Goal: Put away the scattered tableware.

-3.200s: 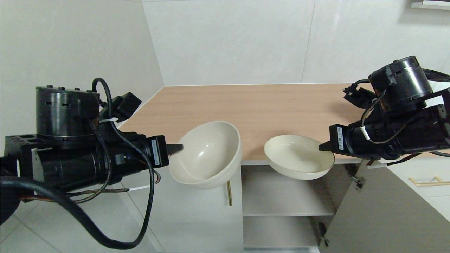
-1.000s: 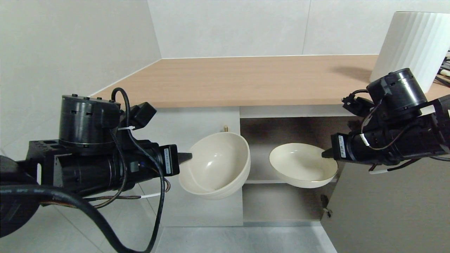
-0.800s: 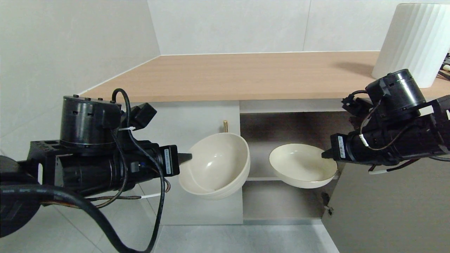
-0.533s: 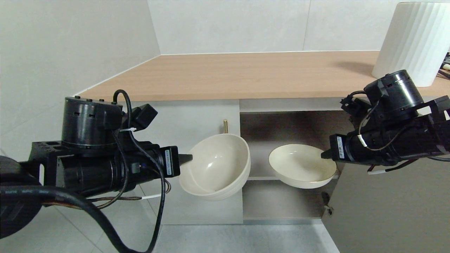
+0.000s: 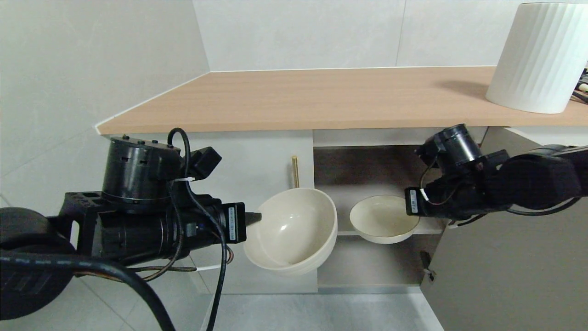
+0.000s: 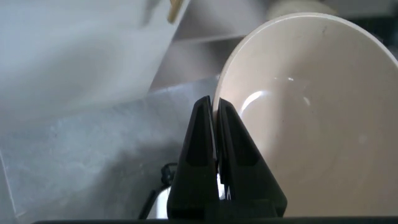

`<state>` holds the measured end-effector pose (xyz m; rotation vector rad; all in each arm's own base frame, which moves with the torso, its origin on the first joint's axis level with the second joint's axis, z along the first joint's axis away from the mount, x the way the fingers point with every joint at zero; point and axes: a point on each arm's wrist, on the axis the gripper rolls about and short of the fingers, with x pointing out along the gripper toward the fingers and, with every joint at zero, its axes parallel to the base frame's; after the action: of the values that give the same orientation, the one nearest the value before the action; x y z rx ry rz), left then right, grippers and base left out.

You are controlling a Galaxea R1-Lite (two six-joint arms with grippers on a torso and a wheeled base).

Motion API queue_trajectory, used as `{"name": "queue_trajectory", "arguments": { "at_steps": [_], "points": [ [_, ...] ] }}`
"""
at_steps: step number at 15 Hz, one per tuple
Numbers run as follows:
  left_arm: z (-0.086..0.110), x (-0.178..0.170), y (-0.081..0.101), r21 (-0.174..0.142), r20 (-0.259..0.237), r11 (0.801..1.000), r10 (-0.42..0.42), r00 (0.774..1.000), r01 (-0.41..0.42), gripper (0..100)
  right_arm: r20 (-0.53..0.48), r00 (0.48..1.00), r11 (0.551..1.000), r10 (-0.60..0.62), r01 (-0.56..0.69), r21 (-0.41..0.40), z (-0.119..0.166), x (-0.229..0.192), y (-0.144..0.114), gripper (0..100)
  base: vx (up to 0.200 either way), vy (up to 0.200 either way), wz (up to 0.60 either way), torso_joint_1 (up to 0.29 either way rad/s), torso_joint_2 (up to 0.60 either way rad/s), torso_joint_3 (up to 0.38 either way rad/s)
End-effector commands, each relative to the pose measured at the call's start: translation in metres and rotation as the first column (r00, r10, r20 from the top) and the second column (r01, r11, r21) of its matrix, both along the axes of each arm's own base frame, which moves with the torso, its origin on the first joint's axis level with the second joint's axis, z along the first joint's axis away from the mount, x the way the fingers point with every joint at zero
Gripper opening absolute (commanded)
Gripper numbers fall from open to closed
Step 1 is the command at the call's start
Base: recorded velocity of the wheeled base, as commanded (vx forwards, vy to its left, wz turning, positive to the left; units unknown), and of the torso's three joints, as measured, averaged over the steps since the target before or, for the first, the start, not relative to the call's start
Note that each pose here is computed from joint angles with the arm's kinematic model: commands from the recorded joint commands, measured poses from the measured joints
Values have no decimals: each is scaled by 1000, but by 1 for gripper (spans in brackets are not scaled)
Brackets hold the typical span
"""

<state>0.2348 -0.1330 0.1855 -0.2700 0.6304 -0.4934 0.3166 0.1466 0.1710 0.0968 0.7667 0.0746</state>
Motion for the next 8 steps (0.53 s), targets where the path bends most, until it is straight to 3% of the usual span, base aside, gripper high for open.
{"name": "queue_trajectory", "arguments": {
  "at_steps": [1,5,8],
  "points": [
    [-14,6,-7,27,-44,1000,-10,999,11,0,-54,998,998,-38,36,-53,-61,35,12,0,0,0,0,0,0,0],
    [-16,7,-8,30,-49,999,-9,999,11,0,-25,990,990,-142,142,3,-115,79,11,0,0,0,0,0,0,0],
    [-18,8,-9,35,-57,999,-14,998,16,0,10,966,965,-260,260,-18,-138,112,-1,0,0,0,0,0,0,0]
  ]
}}
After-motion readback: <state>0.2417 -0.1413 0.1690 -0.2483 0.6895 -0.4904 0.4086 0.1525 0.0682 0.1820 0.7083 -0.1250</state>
